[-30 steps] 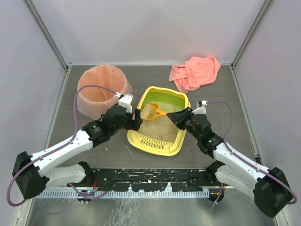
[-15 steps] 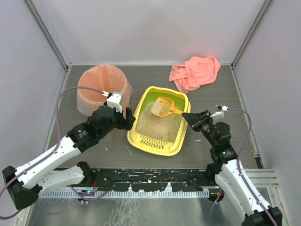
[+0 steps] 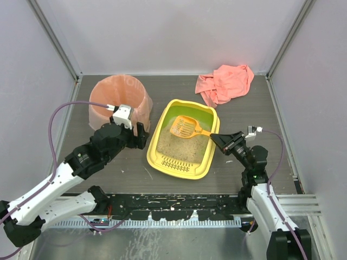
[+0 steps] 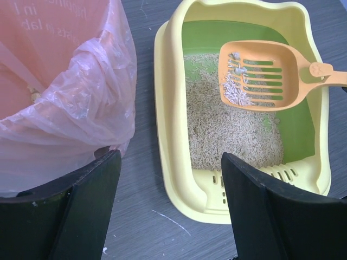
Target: Clean the litter box
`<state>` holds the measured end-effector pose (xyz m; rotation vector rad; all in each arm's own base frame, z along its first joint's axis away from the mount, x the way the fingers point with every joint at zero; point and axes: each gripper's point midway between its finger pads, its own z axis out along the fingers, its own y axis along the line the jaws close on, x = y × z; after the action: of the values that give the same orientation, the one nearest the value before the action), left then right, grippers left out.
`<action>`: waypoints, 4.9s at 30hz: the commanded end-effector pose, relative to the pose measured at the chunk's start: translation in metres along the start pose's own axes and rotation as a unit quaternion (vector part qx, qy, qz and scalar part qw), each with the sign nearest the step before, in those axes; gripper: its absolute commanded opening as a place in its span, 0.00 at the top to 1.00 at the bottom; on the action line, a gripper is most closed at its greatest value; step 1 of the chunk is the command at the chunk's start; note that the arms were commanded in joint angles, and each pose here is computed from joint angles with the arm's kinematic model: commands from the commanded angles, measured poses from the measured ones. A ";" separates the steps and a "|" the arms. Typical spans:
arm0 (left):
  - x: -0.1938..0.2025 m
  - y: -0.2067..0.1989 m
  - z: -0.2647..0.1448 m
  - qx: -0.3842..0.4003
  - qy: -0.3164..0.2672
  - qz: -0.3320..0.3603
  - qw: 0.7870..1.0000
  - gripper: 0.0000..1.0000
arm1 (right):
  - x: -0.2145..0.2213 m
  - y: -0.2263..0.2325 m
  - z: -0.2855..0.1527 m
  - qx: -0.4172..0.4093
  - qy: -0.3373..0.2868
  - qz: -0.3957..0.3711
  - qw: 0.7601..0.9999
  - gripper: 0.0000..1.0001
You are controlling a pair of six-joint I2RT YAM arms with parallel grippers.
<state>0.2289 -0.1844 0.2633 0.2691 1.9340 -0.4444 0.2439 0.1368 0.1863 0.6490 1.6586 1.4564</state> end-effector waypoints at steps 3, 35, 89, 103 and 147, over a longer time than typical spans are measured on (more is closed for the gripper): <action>-0.022 0.003 -0.008 -0.008 -0.027 0.002 1.000 0.24 | -0.012 0.027 -0.005 -0.040 -0.019 -0.017 0.999 0.99; -0.031 0.033 -0.033 -0.066 -0.053 0.004 0.996 0.23 | -0.023 0.034 -0.003 -0.008 -0.029 -0.024 0.999 0.99; 0.011 0.147 -0.147 -0.262 -0.110 -0.112 0.952 0.13 | 0.088 0.267 0.237 -0.195 0.112 -0.565 0.794 1.00; 0.011 0.130 -0.129 -0.230 -0.087 -0.086 0.965 0.06 | 0.083 0.335 0.198 -0.222 0.014 -0.649 0.727 0.99; 0.006 0.082 -0.074 -0.145 -0.057 -0.052 0.986 0.02 | -0.009 0.039 -0.007 0.280 -0.058 -0.392 0.874 0.32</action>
<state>0.1911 -0.0652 0.2553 -0.1030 1.9175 -0.1820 0.2304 0.1582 0.1817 0.2548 2.0449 0.4413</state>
